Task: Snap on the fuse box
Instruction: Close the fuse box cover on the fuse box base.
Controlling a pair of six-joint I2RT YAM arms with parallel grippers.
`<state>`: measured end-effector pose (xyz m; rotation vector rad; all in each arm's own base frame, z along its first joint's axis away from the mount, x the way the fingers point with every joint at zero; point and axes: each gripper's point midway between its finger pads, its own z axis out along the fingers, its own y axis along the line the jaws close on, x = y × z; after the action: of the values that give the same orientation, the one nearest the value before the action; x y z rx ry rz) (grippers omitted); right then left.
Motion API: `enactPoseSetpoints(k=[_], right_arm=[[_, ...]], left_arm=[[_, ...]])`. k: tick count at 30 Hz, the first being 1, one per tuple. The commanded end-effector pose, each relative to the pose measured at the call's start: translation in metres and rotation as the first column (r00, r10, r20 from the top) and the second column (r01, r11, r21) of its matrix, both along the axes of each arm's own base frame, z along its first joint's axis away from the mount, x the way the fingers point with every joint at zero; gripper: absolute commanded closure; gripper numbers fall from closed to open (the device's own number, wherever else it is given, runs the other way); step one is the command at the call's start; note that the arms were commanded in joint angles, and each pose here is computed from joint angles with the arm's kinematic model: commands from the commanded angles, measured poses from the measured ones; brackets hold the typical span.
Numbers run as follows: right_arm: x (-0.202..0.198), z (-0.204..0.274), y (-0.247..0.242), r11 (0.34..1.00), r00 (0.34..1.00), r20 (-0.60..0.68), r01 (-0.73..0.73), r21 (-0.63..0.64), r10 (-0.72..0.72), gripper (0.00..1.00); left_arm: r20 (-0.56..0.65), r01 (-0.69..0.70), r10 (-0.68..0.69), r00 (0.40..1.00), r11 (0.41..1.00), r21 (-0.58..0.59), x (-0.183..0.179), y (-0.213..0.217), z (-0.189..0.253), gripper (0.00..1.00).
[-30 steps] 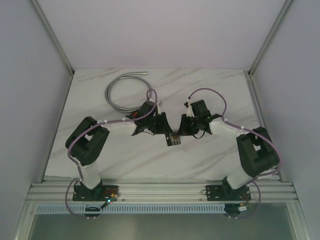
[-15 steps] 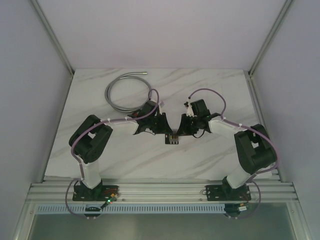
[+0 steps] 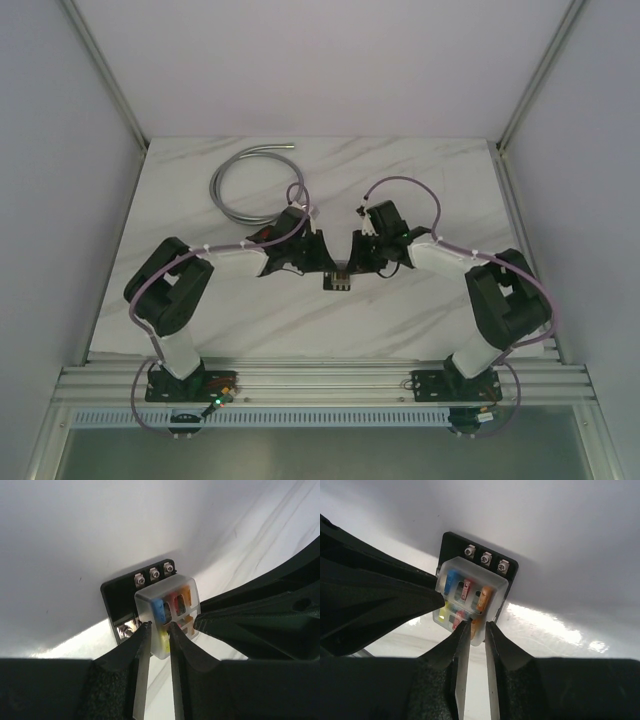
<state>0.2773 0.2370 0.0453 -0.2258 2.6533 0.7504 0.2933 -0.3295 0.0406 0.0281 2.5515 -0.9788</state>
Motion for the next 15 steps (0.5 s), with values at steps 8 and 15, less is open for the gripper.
enactPoseSetpoints(k=[8,15], right_arm=[[-0.018,0.024,0.007,0.999,0.997,0.059,-0.048,-0.010,0.049,0.63],[-0.005,0.042,-0.012,0.998,0.983,0.183,0.042,-0.056,-0.031,0.45]], left_arm=[[0.000,-0.025,0.025,1.000,0.997,0.078,-0.022,0.027,0.019,0.56],[0.078,-0.060,0.056,0.995,0.997,0.048,-0.021,0.038,0.047,0.37]])
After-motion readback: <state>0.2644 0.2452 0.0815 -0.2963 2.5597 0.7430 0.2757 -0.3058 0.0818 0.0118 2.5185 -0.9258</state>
